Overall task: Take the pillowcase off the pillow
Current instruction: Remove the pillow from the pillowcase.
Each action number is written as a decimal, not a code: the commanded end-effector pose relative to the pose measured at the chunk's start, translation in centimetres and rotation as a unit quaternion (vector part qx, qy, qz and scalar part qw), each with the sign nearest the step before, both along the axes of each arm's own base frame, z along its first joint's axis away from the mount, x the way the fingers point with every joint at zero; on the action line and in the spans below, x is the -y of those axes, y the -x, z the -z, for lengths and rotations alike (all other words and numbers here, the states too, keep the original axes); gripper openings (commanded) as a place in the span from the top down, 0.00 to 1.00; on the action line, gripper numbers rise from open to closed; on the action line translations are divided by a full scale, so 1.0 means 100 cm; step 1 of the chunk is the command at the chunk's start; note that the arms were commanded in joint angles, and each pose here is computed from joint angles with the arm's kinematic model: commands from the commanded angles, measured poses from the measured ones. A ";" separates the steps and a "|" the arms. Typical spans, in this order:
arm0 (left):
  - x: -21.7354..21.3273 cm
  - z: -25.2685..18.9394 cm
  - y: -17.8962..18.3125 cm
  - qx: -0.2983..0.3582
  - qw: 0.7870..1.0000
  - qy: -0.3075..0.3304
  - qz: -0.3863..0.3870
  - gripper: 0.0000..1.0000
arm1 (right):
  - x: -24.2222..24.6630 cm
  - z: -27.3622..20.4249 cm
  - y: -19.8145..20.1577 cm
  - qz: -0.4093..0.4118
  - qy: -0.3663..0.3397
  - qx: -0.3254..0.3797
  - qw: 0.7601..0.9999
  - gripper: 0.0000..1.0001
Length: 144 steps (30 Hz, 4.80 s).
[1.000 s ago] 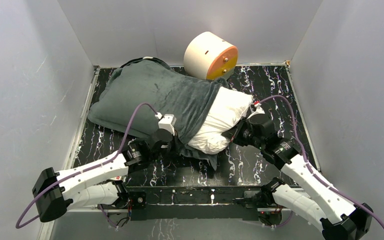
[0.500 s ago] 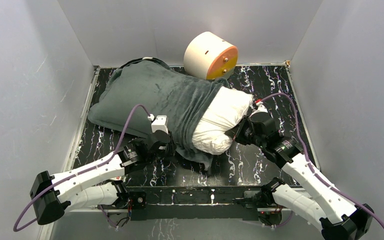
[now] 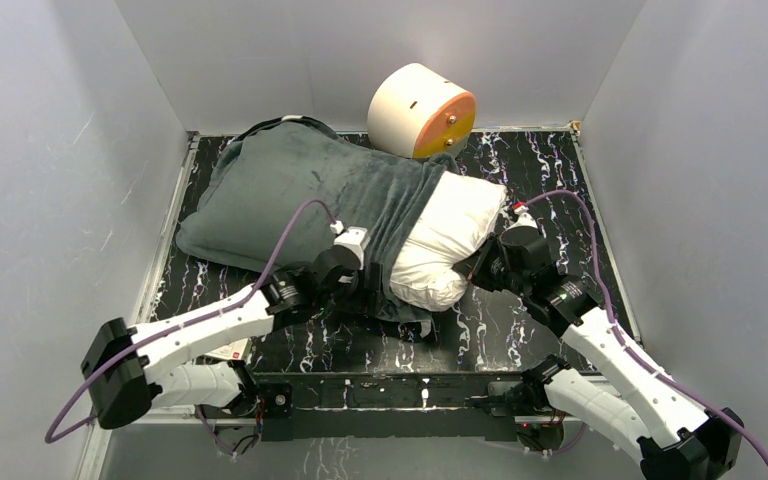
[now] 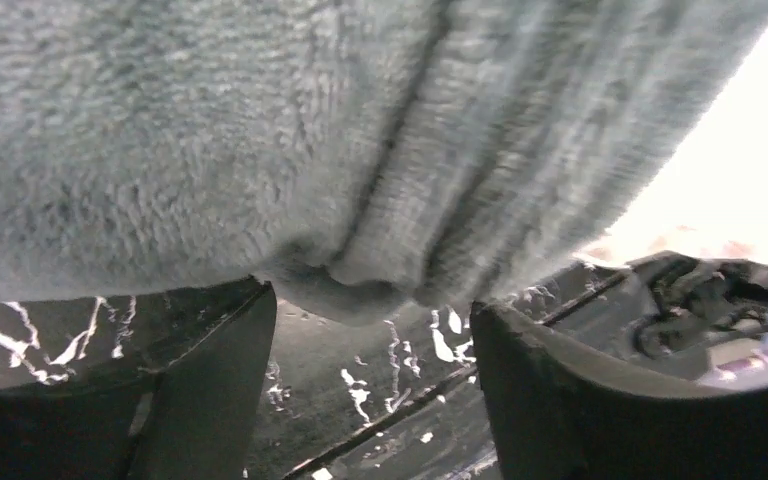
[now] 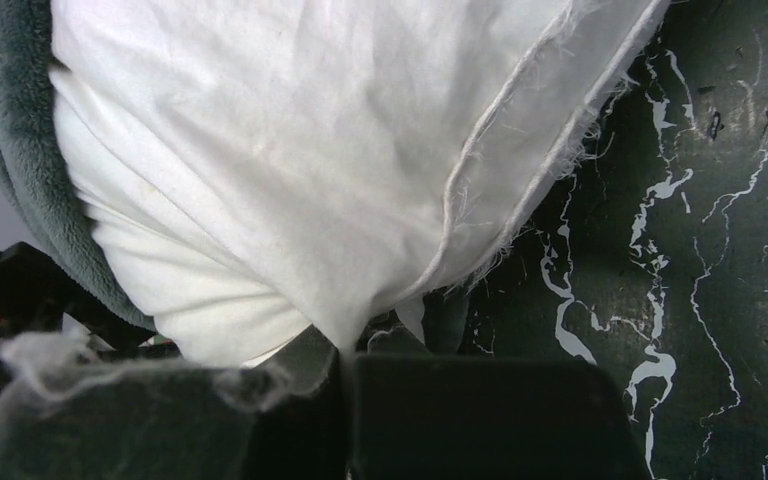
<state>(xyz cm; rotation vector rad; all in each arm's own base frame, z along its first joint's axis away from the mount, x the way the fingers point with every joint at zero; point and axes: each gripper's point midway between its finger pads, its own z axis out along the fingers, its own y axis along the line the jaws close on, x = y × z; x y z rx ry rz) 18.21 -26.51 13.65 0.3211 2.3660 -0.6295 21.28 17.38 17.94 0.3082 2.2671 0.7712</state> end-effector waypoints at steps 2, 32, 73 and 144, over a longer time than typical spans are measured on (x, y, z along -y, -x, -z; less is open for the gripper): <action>-0.038 0.013 -0.024 0.009 0.988 -0.114 -0.100 0.52 | 0.039 -0.018 -0.023 0.107 0.042 0.044 0.992 1.00; -0.031 -0.015 -0.071 0.079 0.984 -0.120 -0.103 0.45 | 0.072 -0.009 -0.018 0.159 0.089 0.052 0.982 1.00; -0.059 -0.081 -0.033 -0.026 0.981 0.184 -0.047 0.15 | 0.035 -0.011 -0.030 0.065 -0.013 0.009 0.998 1.00; 0.031 -0.116 -0.040 0.202 0.976 -0.017 0.074 0.16 | 0.061 0.032 -0.001 0.046 -0.055 -0.016 0.997 1.00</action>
